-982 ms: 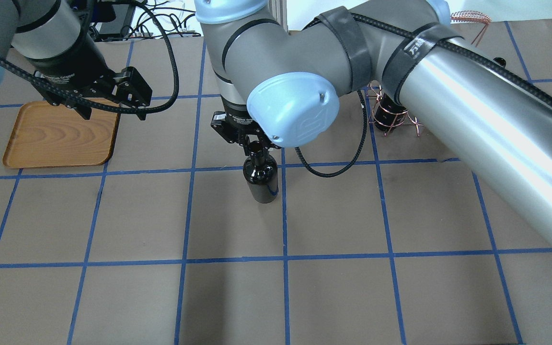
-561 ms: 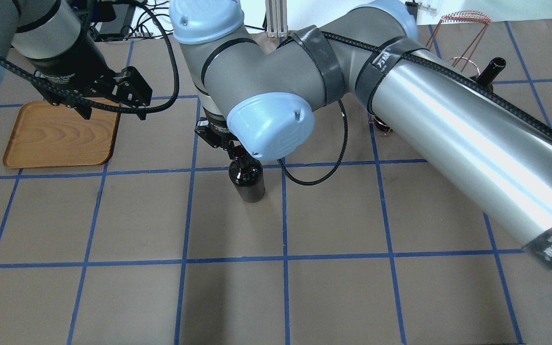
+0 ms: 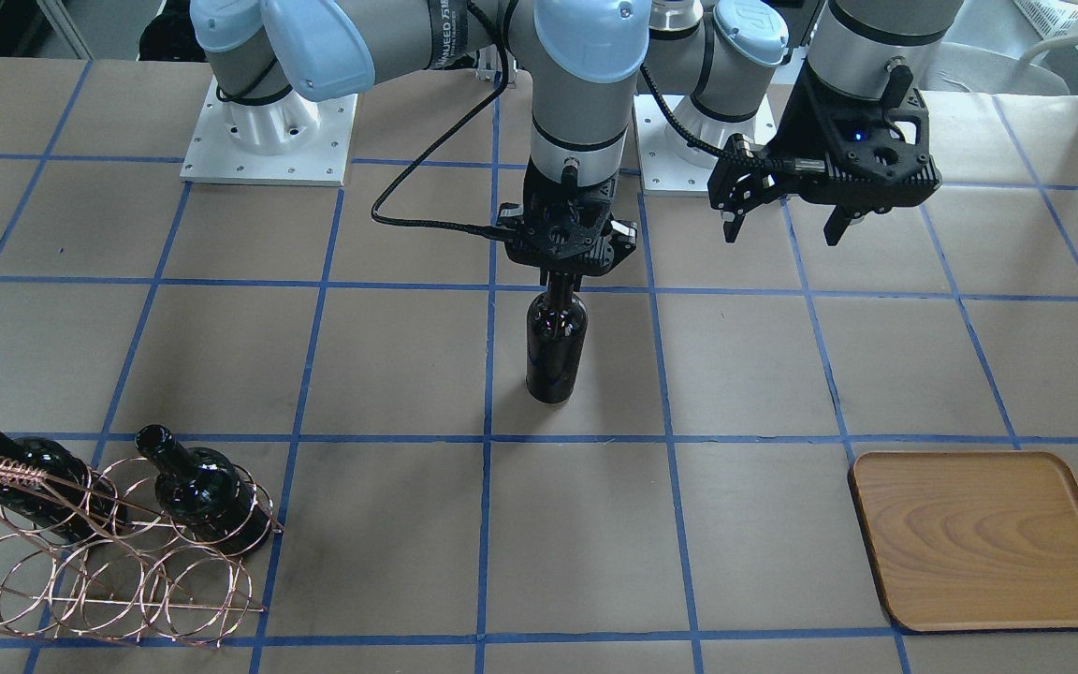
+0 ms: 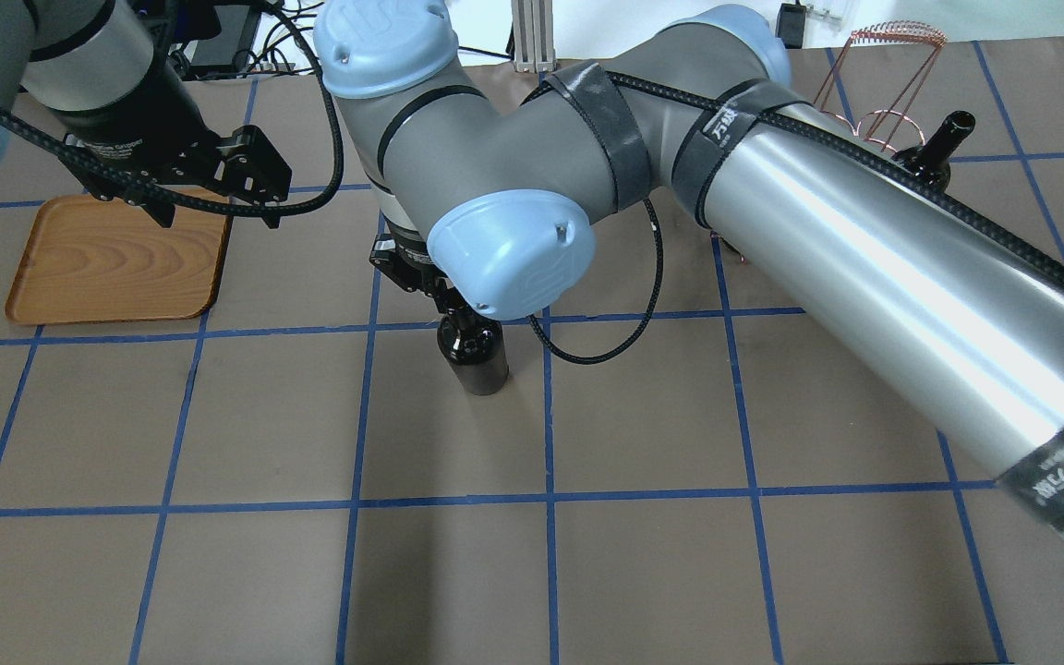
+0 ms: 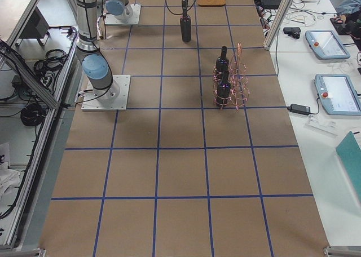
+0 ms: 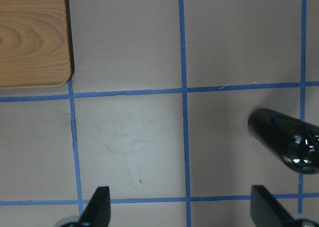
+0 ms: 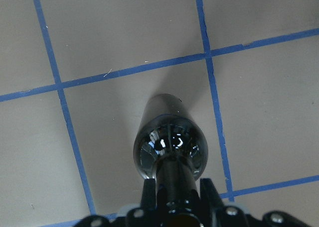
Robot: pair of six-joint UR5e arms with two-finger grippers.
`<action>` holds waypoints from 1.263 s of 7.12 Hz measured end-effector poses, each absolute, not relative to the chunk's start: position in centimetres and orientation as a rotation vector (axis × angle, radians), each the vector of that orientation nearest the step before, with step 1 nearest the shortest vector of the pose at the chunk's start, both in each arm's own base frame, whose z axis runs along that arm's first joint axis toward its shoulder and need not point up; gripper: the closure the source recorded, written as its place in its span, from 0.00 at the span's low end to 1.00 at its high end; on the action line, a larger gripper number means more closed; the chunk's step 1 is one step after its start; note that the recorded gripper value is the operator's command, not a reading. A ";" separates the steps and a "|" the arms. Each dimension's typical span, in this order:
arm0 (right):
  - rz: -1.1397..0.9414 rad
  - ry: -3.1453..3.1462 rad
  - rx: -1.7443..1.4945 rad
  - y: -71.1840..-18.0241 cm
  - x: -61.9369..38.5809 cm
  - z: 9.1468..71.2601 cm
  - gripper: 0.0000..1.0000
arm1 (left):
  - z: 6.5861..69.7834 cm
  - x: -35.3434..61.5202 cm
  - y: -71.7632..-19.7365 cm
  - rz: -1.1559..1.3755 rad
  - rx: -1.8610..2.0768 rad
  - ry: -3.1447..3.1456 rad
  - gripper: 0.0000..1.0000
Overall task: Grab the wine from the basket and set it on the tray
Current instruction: 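Set the bottle upright on the table and open the right gripper, then move the left gripper over the standing bottle while the right gripper returns above the rack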
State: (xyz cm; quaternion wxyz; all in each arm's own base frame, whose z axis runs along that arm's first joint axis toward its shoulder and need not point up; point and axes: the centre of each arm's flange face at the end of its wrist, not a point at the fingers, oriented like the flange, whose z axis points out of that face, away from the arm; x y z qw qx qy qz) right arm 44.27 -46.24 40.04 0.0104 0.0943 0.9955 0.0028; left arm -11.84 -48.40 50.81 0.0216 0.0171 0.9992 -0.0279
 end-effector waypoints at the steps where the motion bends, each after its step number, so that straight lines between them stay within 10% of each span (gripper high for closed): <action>1: 0.008 3.109 0.290 -46.2 44.3 40.0 0.04 | 50.8 -11.8 -48.5 -0.089 0.053 3.096 0.00; 9: 0.013 3.136 0.072 -49.7 24.1 50.6 0.00 | 49.8 -14.5 -48.1 -0.070 0.006 3.114 0.00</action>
